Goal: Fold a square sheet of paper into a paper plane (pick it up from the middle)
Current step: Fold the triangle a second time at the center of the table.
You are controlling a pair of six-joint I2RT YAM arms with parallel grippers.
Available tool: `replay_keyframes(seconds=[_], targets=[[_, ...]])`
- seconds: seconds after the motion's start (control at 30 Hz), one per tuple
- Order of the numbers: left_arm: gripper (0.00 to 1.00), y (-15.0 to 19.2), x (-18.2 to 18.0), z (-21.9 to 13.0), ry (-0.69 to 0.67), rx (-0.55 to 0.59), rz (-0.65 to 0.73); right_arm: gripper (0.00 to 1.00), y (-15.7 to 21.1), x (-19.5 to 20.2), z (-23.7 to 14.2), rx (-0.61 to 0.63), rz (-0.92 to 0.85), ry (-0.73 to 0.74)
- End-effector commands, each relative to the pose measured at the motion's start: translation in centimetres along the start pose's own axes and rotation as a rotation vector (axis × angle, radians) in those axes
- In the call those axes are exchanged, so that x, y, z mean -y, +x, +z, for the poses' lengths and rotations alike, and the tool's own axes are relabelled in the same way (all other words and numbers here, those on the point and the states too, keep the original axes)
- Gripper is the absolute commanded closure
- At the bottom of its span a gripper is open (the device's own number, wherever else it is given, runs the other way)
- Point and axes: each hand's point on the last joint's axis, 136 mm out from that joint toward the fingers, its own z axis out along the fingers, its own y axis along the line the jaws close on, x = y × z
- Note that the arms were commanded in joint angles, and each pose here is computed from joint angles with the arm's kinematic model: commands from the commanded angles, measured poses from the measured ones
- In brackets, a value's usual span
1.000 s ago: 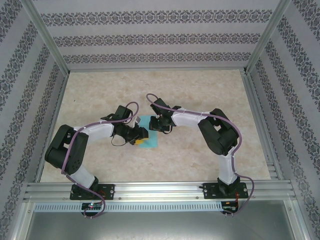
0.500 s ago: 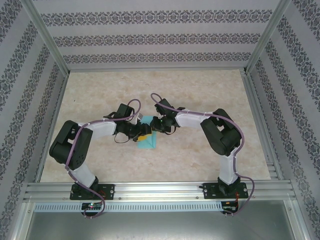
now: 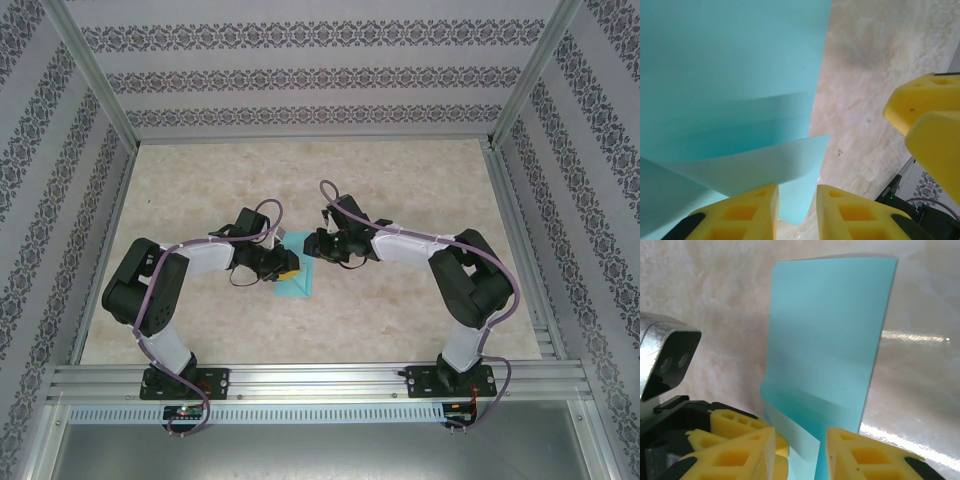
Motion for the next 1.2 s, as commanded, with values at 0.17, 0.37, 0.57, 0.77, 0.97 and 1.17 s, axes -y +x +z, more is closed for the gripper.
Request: replay_keyframes(seconds=[0.17,0.37,0.57,0.77,0.97,1.17], targets=[[0.80,-0.1,-0.3,0.4,-0.021,0.009,0.022,0.68,1.5,-0.3,1.9,-0.065,-0.014,-0.012],[0.82,-0.1,-0.4,0.4,-0.025,0.008,0.020,0.70,2.2,-0.2,2.6,-0.097,-0.005,-0.017],[0.83,-0.1,-0.4,0.4,-0.025,0.008,0.021,0.73,2.6,0.2,2.6,-0.106,0.003,-0.019],[0.83,-0.2,-0.2,0.4,-0.016,0.010,0.025,0.88,2.4,0.6,2.6,-0.097,0.001,-0.001],[0.83,-0.6,0.6,0.3,0.002,0.011,0.046,0.92,2.0,1.8,3.1,-0.098,-0.016,0.059],[0.82,-0.9,0.9,0.5,0.011,0.006,0.051,0.94,1.7,2.4,3.6,-0.097,-0.022,0.083]])
